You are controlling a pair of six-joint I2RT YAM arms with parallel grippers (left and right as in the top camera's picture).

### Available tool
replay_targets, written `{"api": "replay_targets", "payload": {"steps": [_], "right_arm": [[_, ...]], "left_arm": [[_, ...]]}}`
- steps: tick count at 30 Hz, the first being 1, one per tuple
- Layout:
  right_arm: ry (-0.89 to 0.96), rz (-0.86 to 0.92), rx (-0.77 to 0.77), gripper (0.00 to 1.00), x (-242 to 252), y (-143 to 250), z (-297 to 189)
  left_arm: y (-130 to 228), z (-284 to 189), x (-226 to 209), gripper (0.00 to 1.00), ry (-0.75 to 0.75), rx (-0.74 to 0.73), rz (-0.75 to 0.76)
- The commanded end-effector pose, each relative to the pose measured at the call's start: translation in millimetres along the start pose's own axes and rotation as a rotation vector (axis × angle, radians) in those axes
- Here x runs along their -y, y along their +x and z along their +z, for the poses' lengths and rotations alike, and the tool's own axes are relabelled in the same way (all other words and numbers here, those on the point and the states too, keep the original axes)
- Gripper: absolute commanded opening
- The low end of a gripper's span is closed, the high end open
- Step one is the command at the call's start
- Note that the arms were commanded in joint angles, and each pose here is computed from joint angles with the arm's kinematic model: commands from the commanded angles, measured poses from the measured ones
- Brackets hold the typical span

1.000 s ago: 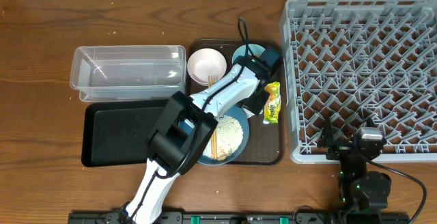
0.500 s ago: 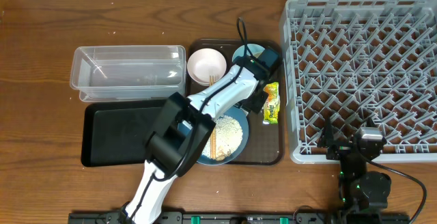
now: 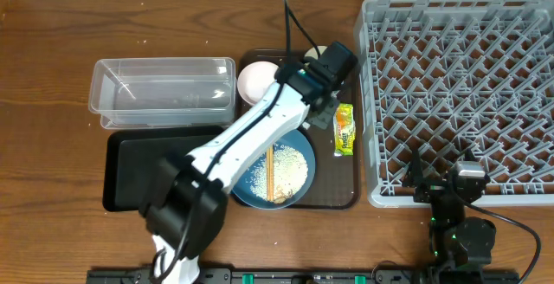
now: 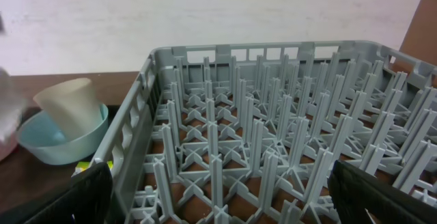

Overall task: Sort waste into correct bins and load items into the dishwasher rack
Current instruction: 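Carry the tissue left and drop it into the clear bin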

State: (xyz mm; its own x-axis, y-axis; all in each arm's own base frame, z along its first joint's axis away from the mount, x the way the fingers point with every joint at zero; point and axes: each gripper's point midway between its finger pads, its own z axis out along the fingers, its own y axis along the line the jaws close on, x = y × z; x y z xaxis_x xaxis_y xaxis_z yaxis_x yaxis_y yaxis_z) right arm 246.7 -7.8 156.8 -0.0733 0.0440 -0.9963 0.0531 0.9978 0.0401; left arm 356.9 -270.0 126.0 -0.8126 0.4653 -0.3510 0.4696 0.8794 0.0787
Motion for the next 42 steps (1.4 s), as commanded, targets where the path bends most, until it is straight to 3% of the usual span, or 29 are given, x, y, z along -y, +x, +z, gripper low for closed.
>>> {"api": "replay_targets", "payload": {"steps": [1, 8, 15, 24, 32, 37, 39, 42], "right_arm": [[0.003, 0.010, 0.000, 0.99, 1, 0, 0], [0.003, 0.010, -0.001, 0.99, 1, 0, 0], [0.003, 0.010, -0.001, 0.99, 1, 0, 0], [0.003, 0.010, -0.001, 0.99, 1, 0, 0], [0.003, 0.010, -0.001, 0.99, 1, 0, 0], [0.003, 0.010, -0.001, 0.99, 1, 1, 0], [0.003, 0.010, -0.001, 0.99, 1, 1, 0], [0.003, 0.010, -0.001, 0.99, 1, 1, 0]], "left_arm": [[-14, -31, -43, 0.06, -0.142, 0.090, -0.049], [-16, -60, -137, 0.06, -0.348, 0.144, -0.205], [13, -55, -216, 0.07, -0.386, 0.080, -0.434], [57, -33, -255, 0.07, -0.239, -0.010, -0.674], [92, 6, -265, 0.08, -0.172, -0.046, -0.760], [92, 12, -269, 0.17, -0.177, -0.026, -0.766], [91, 12, -269, 0.38, -0.177, -0.022, -0.766], [91, 12, -269, 0.50, -0.177, -0.022, -0.765]]}}
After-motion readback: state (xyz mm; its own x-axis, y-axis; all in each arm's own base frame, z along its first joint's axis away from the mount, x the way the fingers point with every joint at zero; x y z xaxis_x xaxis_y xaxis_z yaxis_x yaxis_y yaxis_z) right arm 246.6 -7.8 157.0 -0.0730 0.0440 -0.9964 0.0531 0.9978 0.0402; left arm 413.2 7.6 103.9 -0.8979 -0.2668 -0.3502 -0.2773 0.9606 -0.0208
